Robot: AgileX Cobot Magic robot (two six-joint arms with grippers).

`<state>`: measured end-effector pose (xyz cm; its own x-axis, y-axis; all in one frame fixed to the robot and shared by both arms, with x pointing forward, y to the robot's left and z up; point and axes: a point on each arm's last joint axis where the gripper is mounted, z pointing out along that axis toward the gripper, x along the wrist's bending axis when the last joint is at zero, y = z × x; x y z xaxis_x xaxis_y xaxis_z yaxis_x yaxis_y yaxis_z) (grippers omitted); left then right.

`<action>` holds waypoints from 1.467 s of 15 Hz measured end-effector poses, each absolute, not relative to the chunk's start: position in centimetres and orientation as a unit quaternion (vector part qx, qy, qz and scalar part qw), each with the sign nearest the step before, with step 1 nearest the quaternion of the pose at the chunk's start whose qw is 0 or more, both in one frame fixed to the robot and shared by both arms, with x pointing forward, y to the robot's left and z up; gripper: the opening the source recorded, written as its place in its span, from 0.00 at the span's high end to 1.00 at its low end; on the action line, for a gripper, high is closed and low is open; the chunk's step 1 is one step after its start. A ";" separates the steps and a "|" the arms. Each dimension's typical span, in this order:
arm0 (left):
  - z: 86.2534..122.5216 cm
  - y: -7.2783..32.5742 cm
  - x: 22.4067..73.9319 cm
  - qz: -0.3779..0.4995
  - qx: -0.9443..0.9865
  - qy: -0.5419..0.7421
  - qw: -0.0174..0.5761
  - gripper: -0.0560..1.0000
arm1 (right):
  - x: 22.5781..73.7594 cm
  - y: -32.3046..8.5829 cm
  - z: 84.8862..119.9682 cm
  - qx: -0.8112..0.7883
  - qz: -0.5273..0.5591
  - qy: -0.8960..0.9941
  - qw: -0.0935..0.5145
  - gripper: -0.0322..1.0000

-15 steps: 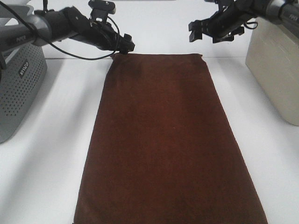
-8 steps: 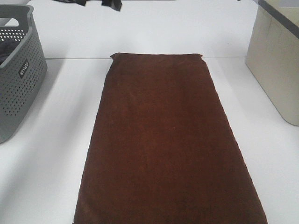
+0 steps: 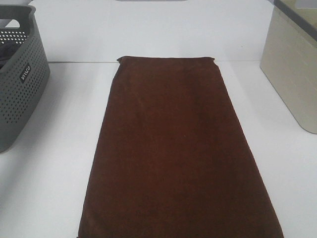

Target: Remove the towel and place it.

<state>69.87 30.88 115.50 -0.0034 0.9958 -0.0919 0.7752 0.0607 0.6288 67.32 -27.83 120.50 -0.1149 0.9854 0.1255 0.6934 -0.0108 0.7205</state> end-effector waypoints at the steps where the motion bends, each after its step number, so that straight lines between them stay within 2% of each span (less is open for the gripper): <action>1: 115.9 30.9 69.4 0.211 0.654 0.677 0.265 0.02 | 66.3 -27.8 121.4 0.627 0.336 0.667 0.222 0.13; 5: 118.0 30.9 64.2 0.206 0.661 0.678 0.246 0.02 | 58.6 -28.0 122.2 0.641 0.307 0.676 0.197 0.13; 8: 118.9 30.8 56.9 0.201 0.667 0.681 0.227 0.02 | 50.2 -28.2 121.4 0.649 0.289 0.680 0.182 0.13; 11: 118.3 30.6 49.7 0.213 0.659 0.681 0.239 0.02 | 43.1 -28.3 119.2 0.661 0.280 0.674 0.174 0.13; 14: 116.0 30.4 44.1 0.214 0.660 0.680 0.237 0.02 | 36.6 -28.4 117.1 0.672 0.298 0.653 0.181 0.13; 18: 113.7 31.0 38.9 0.266 0.666 0.661 0.221 0.02 | 31.1 -28.9 112.9 0.663 0.307 0.647 0.218 0.13; 22: 111.8 30.9 34.7 0.304 0.654 0.647 0.248 0.02 | 29.1 -29.2 109.0 0.646 0.318 0.643 0.260 0.13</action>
